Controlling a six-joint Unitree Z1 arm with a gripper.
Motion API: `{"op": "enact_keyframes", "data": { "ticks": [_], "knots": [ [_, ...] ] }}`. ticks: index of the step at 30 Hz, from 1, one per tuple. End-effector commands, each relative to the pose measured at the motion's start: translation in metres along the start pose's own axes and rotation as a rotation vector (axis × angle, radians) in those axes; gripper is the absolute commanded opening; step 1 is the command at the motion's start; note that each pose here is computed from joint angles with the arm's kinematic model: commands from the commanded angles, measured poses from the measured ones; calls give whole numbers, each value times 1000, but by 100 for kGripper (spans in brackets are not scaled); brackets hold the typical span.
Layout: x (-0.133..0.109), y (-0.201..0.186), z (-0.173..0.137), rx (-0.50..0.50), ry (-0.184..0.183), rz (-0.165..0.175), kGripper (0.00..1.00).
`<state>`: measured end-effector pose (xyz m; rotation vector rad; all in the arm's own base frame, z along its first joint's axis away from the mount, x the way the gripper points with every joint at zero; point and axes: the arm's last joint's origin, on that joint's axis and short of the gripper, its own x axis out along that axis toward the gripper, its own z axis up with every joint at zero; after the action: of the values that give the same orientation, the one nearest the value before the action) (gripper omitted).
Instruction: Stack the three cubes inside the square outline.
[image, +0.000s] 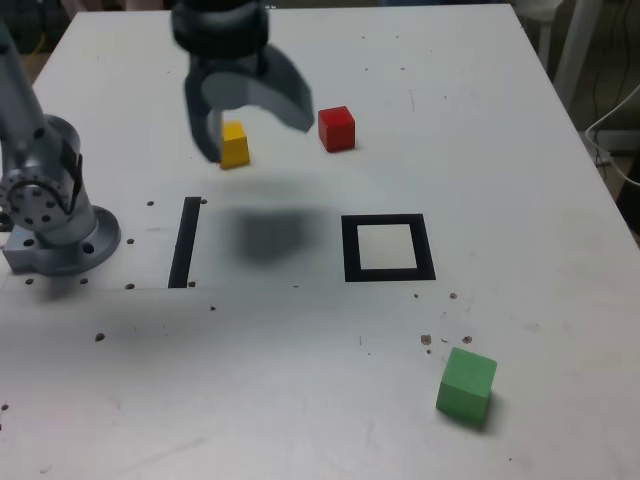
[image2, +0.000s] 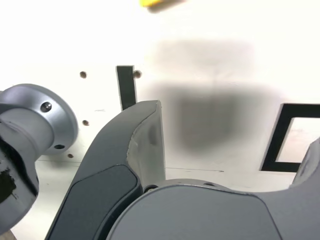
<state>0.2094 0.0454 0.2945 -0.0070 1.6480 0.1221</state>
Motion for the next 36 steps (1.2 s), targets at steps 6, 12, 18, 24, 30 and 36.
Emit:
{"op": "enact_keyframes", "data": {
  "ticks": [6, 12, 18, 24, 30, 36],
  "knots": [
    [-1, 34, 44, -33, 35, -12, 100],
    [5, 65, 76, -53, 46, -16, 100],
    [11, 94, 92, -78, 50, -14, 100],
    [20, 110, 95, -106, 75, -15, 99],
    [33, 118, 96, -124, 112, -30, 99],
    [52, 121, 105, -122, 139, -40, 98]
  ]
}}
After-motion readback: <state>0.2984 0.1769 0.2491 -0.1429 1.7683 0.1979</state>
